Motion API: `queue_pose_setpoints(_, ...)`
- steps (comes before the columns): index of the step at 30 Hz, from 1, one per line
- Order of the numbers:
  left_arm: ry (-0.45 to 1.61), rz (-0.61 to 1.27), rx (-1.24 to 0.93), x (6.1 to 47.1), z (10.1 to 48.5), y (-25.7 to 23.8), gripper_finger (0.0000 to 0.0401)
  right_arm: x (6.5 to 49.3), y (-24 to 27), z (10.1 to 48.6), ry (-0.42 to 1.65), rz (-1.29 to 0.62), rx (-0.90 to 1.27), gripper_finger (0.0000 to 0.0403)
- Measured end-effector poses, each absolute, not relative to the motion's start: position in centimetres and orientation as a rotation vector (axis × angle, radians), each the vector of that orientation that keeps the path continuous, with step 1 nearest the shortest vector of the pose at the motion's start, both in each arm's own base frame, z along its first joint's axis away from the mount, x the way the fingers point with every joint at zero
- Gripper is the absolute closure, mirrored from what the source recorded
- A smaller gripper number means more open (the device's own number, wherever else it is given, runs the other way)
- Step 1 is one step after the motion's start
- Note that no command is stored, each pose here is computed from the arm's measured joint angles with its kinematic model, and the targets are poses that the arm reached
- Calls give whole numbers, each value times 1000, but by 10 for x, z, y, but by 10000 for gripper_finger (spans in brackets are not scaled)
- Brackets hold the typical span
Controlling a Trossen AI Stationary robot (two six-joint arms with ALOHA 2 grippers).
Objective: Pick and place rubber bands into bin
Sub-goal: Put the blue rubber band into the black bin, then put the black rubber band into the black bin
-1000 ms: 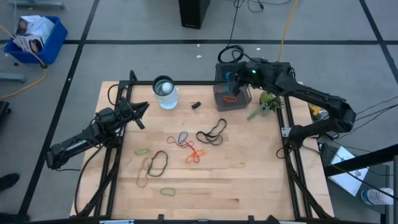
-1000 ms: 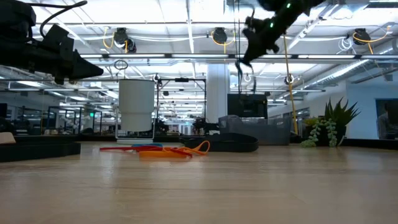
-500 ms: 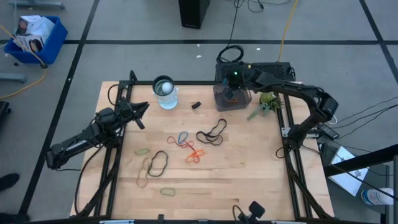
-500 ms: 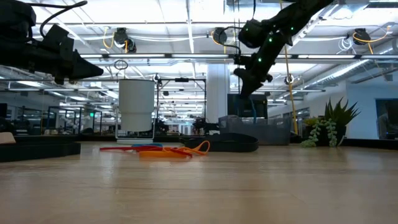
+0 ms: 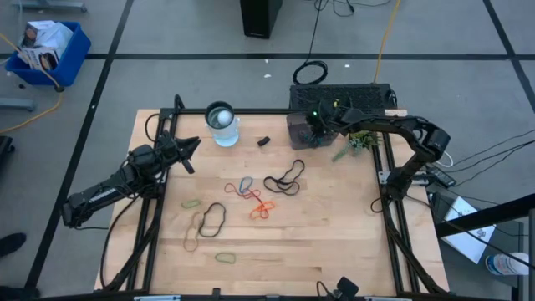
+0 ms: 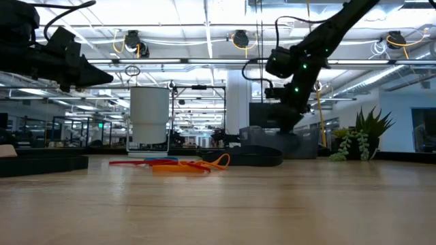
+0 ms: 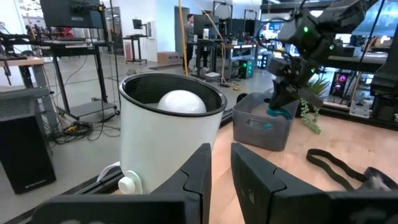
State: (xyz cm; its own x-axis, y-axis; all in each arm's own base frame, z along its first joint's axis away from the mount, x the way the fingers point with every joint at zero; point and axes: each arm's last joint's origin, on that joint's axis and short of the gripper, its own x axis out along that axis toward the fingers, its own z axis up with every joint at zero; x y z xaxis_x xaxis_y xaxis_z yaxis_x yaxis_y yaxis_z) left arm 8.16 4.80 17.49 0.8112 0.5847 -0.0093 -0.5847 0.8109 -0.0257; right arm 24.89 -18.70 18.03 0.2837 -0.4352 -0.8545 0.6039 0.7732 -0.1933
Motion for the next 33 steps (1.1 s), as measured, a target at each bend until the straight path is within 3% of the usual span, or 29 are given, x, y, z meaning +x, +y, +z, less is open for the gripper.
queue_pose_setpoints(8, 2, 625, -24, 82, 175, 48, 332, 240, -180, 161, 1101, -693, 188, 394)
queue_pose_setpoints(19, 2, 625, -22, 82, 175, 48, 332, 242, -182, 163, 1062, -702, 178, 368)
queue_pose_setpoints(33, 1, 625, -24, 82, 175, 48, 332, 240, -179, 182, 986, -706, 152, 263)
